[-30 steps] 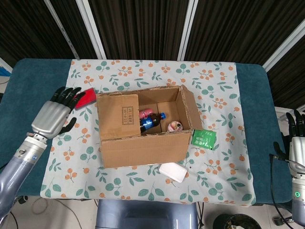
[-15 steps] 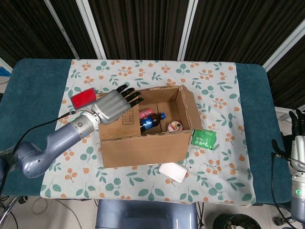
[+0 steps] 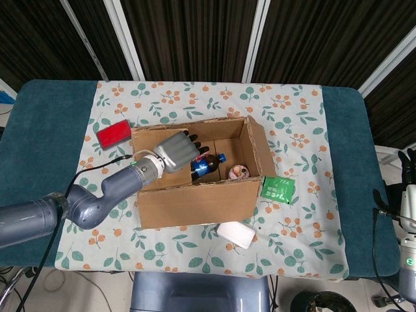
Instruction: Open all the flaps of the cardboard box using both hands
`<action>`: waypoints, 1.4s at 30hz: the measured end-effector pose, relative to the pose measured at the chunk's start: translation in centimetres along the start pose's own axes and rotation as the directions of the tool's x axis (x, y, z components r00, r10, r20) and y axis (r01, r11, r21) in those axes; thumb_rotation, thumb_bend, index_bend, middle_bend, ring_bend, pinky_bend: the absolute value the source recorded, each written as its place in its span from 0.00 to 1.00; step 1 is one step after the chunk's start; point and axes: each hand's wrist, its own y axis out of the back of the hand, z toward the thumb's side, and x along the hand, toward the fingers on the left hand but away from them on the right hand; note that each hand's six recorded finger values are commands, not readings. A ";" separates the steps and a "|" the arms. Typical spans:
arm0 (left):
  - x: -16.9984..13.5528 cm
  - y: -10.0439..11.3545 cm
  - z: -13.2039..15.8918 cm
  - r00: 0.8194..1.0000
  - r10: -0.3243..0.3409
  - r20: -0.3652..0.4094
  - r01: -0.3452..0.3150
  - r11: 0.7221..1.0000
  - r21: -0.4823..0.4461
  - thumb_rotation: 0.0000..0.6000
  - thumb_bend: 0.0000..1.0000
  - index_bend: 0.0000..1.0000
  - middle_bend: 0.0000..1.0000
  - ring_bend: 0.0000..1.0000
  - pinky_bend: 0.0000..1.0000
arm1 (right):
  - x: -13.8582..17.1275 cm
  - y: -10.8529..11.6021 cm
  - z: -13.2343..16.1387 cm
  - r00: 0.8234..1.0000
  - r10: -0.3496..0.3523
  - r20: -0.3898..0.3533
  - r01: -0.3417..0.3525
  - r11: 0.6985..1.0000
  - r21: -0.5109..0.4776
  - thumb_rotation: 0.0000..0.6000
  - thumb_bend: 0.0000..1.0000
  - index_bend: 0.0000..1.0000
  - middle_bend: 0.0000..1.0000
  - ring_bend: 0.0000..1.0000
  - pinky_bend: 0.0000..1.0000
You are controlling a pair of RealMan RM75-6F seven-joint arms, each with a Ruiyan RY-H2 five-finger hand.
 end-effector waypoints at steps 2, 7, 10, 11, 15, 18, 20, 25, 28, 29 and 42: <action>0.6 0.0 0.3 1.000 0.004 -0.003 -0.004 1.000 -0.001 1.00 1.00 0.14 0.26 0.14 0.26 | 0.0 -0.1 0.0 1.000 0.003 0.000 -0.003 1.000 -0.002 1.00 0.35 0.00 0.00 0.00 0.23; 1.9 -0.2 0.9 1.000 0.006 -0.006 -0.006 1.000 -0.003 1.00 1.00 0.15 0.27 0.15 0.27 | 0.0 -0.1 0.0 1.000 0.003 0.003 -0.003 1.000 -0.007 1.00 0.35 0.01 0.00 0.00 0.23; 2.5 -0.3 1.4 1.000 0.001 -0.002 -0.001 1.000 -0.002 1.00 1.00 0.17 0.31 0.19 0.30 | 0.0 -0.1 -0.1 1.000 0.005 0.010 -0.005 1.000 -0.011 1.00 0.36 0.01 0.00 0.00 0.23; 2.6 -0.4 1.5 1.000 -0.001 -0.001 0.001 1.000 0.000 1.00 1.00 0.18 0.32 0.20 0.32 | 0.0 -0.1 -0.2 1.000 0.006 0.012 -0.006 1.000 -0.012 1.00 0.36 0.01 0.00 0.00 0.23; 2.9 -0.7 1.8 1.000 -0.008 0.003 0.008 1.000 0.013 1.00 1.00 0.22 0.38 0.24 0.34 | 0.0 -0.1 -0.1 1.000 0.010 0.009 -0.010 1.000 -0.016 1.00 0.38 0.02 0.00 0.00 0.23; 3.0 -0.8 2.0 1.000 -0.011 0.004 0.011 1.000 0.016 1.00 1.00 0.25 0.43 0.27 0.36 | 0.0 -0.2 0.0 1.000 0.013 0.002 -0.013 1.000 -0.014 1.00 0.38 0.02 0.00 0.00 0.23; 3.0 -0.9 2.1 1.000 -0.013 0.004 0.013 1.000 0.019 1.00 1.00 0.29 0.47 0.31 0.38 | 0.0 -0.2 0.0 1.000 0.014 0.004 -0.014 1.000 -0.015 1.00 0.38 0.02 0.00 0.00 0.23; 3.0 -1.3 2.1 1.000 -0.021 0.004 0.021 0.999 0.028 1.00 1.00 0.36 0.58 0.39 0.44 | -0.1 -0.1 0.0 1.000 0.014 0.005 -0.014 1.000 -0.024 1.00 0.38 0.02 0.00 0.00 0.23; 3.0 -1.3 2.1 1.000 -0.023 0.002 0.023 0.999 0.027 1.00 1.00 0.40 0.63 0.43 0.47 | -0.1 -0.1 0.0 1.000 0.015 0.006 -0.015 1.000 -0.026 1.00 0.38 0.02 0.00 0.00 0.23; 2.9 -1.3 2.1 1.000 -0.022 0.001 0.022 0.999 0.027 1.00 1.00 0.41 0.64 0.43 0.47 | -0.1 -0.1 0.0 1.000 0.014 0.007 -0.014 1.000 -0.027 1.00 0.38 0.02 0.00 0.00 0.23; 2.1 -0.3 1.7 1.000 -0.010 -0.003 0.010 1.000 0.017 1.00 1.00 0.47 0.72 0.50 0.54 | -0.1 0.0 -0.1 1.000 0.008 0.011 -0.008 0.999 -0.038 1.00 0.39 0.03 0.00 0.00 0.23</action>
